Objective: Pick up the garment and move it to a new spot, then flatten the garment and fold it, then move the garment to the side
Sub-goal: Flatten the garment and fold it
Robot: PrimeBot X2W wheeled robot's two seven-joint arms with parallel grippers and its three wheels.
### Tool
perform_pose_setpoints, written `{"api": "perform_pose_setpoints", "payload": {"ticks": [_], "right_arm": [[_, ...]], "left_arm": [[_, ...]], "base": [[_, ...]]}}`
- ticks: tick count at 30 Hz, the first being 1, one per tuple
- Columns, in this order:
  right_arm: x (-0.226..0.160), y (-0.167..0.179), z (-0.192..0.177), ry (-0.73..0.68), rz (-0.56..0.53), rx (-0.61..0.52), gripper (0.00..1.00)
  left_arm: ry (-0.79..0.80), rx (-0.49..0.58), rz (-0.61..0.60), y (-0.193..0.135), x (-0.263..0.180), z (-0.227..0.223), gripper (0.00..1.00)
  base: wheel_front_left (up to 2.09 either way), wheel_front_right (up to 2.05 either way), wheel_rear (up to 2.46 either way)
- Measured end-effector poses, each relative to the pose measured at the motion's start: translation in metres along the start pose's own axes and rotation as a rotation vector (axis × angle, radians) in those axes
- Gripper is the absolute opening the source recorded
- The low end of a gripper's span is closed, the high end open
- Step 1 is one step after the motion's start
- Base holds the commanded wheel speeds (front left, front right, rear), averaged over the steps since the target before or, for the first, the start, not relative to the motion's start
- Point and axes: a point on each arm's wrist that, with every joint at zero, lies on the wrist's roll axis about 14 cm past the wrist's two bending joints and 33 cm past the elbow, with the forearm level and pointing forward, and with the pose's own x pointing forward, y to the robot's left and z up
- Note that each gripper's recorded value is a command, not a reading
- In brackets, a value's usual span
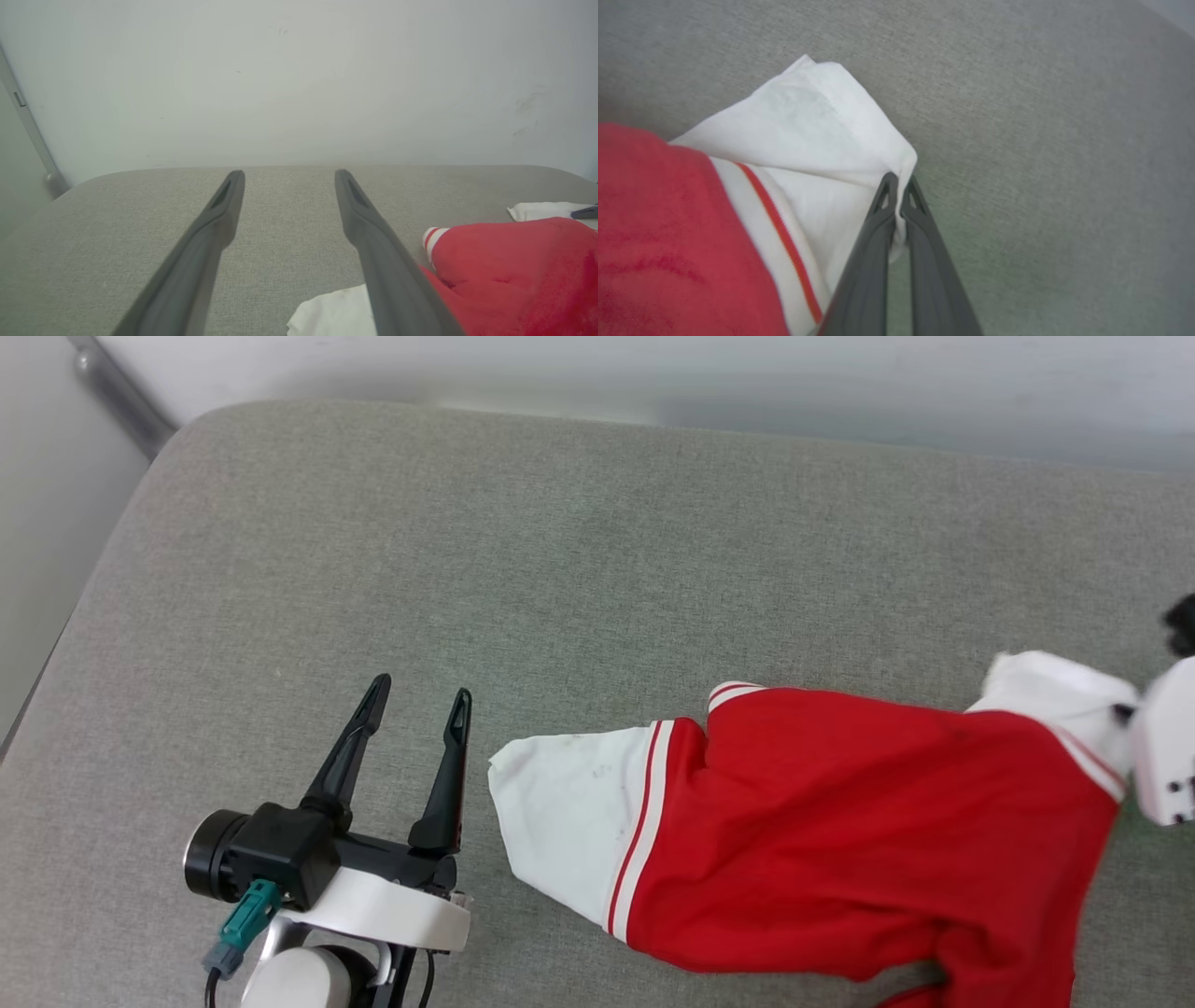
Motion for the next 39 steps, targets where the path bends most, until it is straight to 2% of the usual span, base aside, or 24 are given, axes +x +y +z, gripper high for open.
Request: {"api": "perform_pose_setpoints", "payload": {"ticks": [3, 7, 11, 12, 13, 16, 19, 22, 26, 31, 32, 33, 39], "right_arm": [[-0.005, -0.04, -0.01, -0.014, -0.108, 0.073, 0.0], [-0.013, -0.084, -0.049, 0.049, -0.246, 0.168, 0.0], [-0.012, -0.082, -0.07, 0.065, -0.265, 0.231, 0.0], [-0.012, -0.08, -0.07, 0.049, -0.262, 0.251, 0.25], [-0.013, -0.079, -0.067, 0.021, -0.264, 0.26, 1.0], [-0.016, -0.071, -0.057, -0.063, -0.253, 0.284, 1.0], [-0.026, -0.063, -0.022, -0.239, -0.24, 0.271, 1.0], [-0.046, -0.053, 0.013, -0.428, -0.216, 0.253, 1.0], [-0.081, -0.038, 0.039, -0.646, -0.188, 0.252, 1.0], [-0.127, -0.02, 0.051, -0.877, -0.186, 0.285, 1.0], [-0.154, -0.012, 0.054, -0.994, -0.209, 0.286, 1.0], [-0.16, -0.009, 0.056, -1.023, -0.212, 0.291, 1.0], [-0.182, 0.002, 0.051, -1.076, -0.246, 0.259, 1.0]], "left_arm": [[0.001, -0.001, -0.004, -0.001, 0.002, -0.002, 1.0], [0.005, -0.002, -0.008, -0.002, 0.003, -0.003, 1.0], [0.006, 0.0, -0.002, 0.001, 0.004, -0.004, 1.0], [0.007, 0.002, -0.002, 0.001, 0.004, -0.005, 1.0], [0.009, 0.003, -0.005, 0.001, 0.004, -0.005, 1.0], [0.007, 0.0, -0.015, -0.001, 0.005, -0.005, 1.0], [-0.006, -0.007, -0.026, -0.004, 0.007, -0.002, 1.0], [-0.017, -0.024, -0.041, -0.009, 0.007, 0.002, 1.0], [-0.018, -0.052, -0.06, -0.017, 0.004, 0.002, 1.0], [0.042, -0.106, -0.108, -0.032, -0.001, -0.008, 1.0], [0.106, -0.119, -0.154, -0.044, -0.001, -0.016, 1.0], [0.145, -0.123, -0.172, -0.048, -0.001, -0.021, 1.0], [0.442, -0.109, -0.277, -0.067, 0.005, -0.057, 1.0]], "base": [[0.0, 0.0, 0.0], [0.0, 0.0, 0.0], [0.0, 0.0, 0.0], [0.0, 0.0, 0.0], [0.0, 0.0, 0.0], [0.0, 0.0, 0.0], [0.0, 0.0, 0.0], [0.0, 0.0, 0.0], [0.0, 0.0, 0.0], [0.0, 0.0, 0.0], [0.0, 0.0, 0.0], [0.0, 0.0, 0.0], [0.0, 0.0, 0.0]]}}
